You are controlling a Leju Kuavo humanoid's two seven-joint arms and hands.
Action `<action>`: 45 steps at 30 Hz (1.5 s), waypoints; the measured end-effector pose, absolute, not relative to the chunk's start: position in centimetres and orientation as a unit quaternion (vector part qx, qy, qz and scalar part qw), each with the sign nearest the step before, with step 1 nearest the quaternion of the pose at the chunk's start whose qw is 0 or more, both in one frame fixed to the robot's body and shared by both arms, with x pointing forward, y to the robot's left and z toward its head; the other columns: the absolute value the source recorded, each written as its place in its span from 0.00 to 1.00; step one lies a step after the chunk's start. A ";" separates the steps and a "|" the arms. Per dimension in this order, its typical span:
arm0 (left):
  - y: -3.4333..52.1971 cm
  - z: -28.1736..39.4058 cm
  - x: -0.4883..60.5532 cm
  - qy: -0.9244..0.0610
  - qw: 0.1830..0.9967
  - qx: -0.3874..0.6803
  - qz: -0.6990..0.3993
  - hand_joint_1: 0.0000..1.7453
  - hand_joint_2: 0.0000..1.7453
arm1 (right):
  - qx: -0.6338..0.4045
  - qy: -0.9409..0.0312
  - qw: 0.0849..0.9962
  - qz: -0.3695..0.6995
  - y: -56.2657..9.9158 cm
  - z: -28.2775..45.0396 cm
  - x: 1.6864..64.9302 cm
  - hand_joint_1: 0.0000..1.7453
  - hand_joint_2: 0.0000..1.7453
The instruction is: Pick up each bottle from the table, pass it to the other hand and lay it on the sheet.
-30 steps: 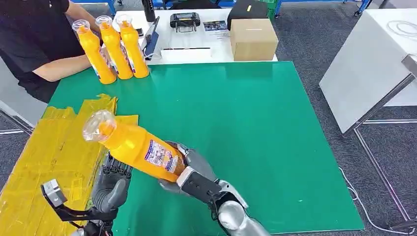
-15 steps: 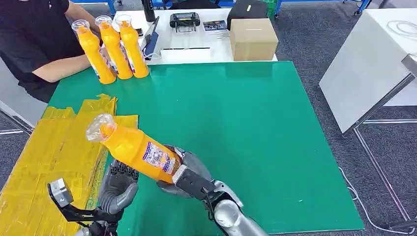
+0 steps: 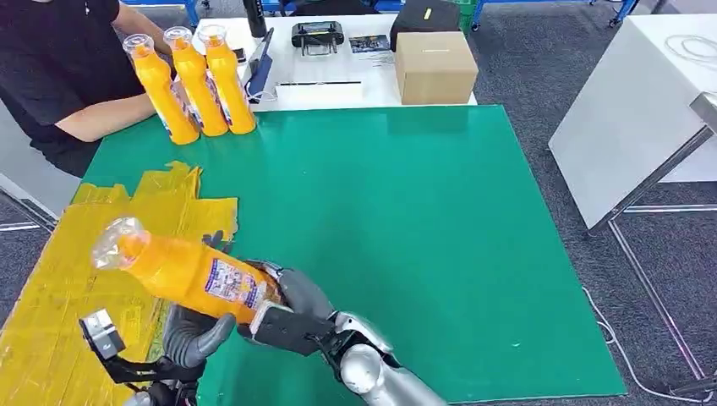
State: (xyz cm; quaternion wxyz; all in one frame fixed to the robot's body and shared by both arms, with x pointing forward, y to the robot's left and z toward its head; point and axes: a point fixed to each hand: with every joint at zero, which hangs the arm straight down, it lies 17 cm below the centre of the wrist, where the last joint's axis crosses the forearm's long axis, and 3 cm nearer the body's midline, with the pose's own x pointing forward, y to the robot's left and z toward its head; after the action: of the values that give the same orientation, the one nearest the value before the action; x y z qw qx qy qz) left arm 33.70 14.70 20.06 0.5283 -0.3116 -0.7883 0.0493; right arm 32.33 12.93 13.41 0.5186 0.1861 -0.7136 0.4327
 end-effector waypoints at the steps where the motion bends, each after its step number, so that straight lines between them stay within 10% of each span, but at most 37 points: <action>1: 15.0 19.9 33.8 -0.790 0.530 -0.304 0.047 0.00 1.00 | 0.189 -0.710 0.511 0.446 13.5 13.3 31.8 1.00 1.00; 18: 16.5 18.1 33.8 -0.792 0.547 -0.268 0.034 0.00 1.00 | 0.201 -0.680 0.482 0.515 15.8 11.2 29.4 1.00 1.00; 20: 16.5 17.9 33.8 -0.794 0.549 -0.260 0.031 1.00 1.00 | 0.202 -0.677 0.483 0.517 15.9 10.9 29.4 1.00 1.00; 45: 17.0 18.1 33.6 -0.805 0.533 -0.257 0.035 1.00 1.00 | 0.196 -0.675 0.486 0.520 15.7 9.9 29.5 1.00 1.00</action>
State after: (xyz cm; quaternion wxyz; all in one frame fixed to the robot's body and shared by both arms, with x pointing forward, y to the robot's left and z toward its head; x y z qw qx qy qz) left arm 33.56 17.01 18.07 0.5334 -0.2573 -0.8050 0.0351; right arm 29.47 15.71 9.88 0.4858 0.1963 -0.6747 0.5198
